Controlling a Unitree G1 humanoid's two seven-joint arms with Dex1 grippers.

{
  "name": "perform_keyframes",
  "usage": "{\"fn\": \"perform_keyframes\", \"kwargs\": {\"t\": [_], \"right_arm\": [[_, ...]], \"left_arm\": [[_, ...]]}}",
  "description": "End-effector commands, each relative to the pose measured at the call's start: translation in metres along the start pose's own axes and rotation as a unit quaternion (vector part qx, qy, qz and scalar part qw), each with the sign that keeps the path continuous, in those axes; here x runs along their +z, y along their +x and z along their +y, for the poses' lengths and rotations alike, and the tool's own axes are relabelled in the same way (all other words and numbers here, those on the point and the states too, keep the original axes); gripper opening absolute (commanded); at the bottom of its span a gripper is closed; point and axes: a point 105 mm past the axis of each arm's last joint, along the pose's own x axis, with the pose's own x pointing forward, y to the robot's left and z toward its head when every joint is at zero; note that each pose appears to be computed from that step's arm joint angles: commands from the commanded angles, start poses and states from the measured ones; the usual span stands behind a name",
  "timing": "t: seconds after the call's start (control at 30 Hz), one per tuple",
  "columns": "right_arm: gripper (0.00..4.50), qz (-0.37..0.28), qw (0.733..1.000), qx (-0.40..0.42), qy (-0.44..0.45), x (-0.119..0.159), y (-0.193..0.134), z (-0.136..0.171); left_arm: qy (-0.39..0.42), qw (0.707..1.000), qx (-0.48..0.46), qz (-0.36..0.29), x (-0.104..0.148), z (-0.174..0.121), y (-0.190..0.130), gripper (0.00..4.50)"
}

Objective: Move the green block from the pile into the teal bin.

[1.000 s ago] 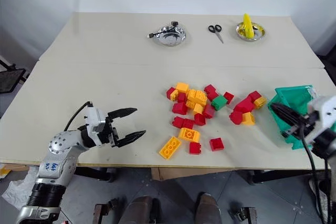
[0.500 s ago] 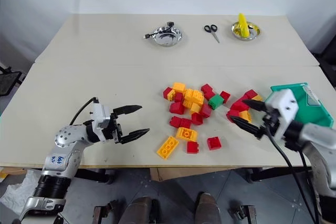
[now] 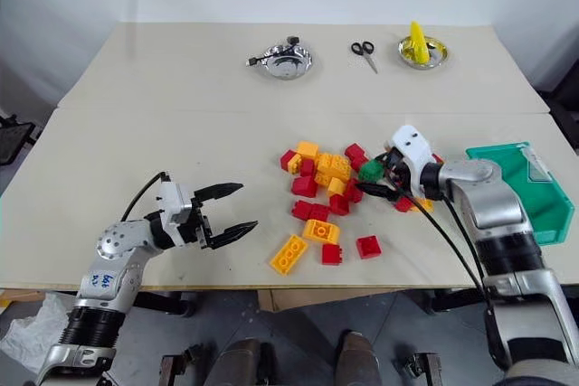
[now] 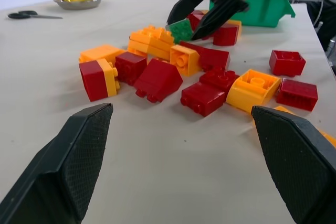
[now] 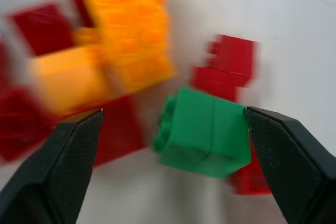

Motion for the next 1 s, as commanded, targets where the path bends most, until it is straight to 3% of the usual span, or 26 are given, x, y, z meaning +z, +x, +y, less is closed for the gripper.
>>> {"fn": "perform_keyframes", "kwargs": {"t": [0.03, 0.1, 0.2, 0.37, 0.5, 0.63, 0.87, 1.0], "right_arm": [[4.45, 0.001, 1.0, -0.003, -0.002, 0.0, 0.004, -0.006], [4.45, 0.004, 1.0, 0.012, 0.0, 0.0, 0.006, -0.003], [3.85, 0.006, 1.0, 0.02, -0.002, 0.0, 0.007, -0.001], [2.18, -0.004, 1.0, 0.031, -0.006, 0.004, 0.005, 0.004], [2.1, -0.034, 0.999, 0.017, -0.015, 0.014, -0.001, 0.0], [2.1, -0.118, 0.993, 0.01, -0.016, 0.038, -0.015, -0.003], [2.1, -0.251, 0.968, -0.012, 0.006, 0.061, -0.088, -0.006], [2.1, -0.288, 0.948, -0.13, 0.034, 0.056, -0.154, -0.031]], "left_arm": [[0.022, 1.0, 0.006, -0.012, 0.009, -0.001, -0.001, 4.5], [0.022, 1.0, 0.009, -0.013, 0.009, -0.001, -0.001, 4.5], [0.022, 1.0, 0.012, -0.013, 0.009, -0.001, -0.001, 4.5], [0.02, 1.0, 0.011, -0.014, 0.009, -0.003, 0.0, 4.5], [0.02, 1.0, 0.008, -0.013, 0.009, -0.002, 0.001, 4.5], [0.019, 1.0, 0.004, -0.017, 0.01, -0.002, 0.004, 4.5], [0.02, 0.998, -0.03, -0.054, 0.026, -0.007, 0.025, 4.5], [0.009, 0.993, -0.071, -0.095, 0.044, -0.016, 0.048, 4.5]]}}
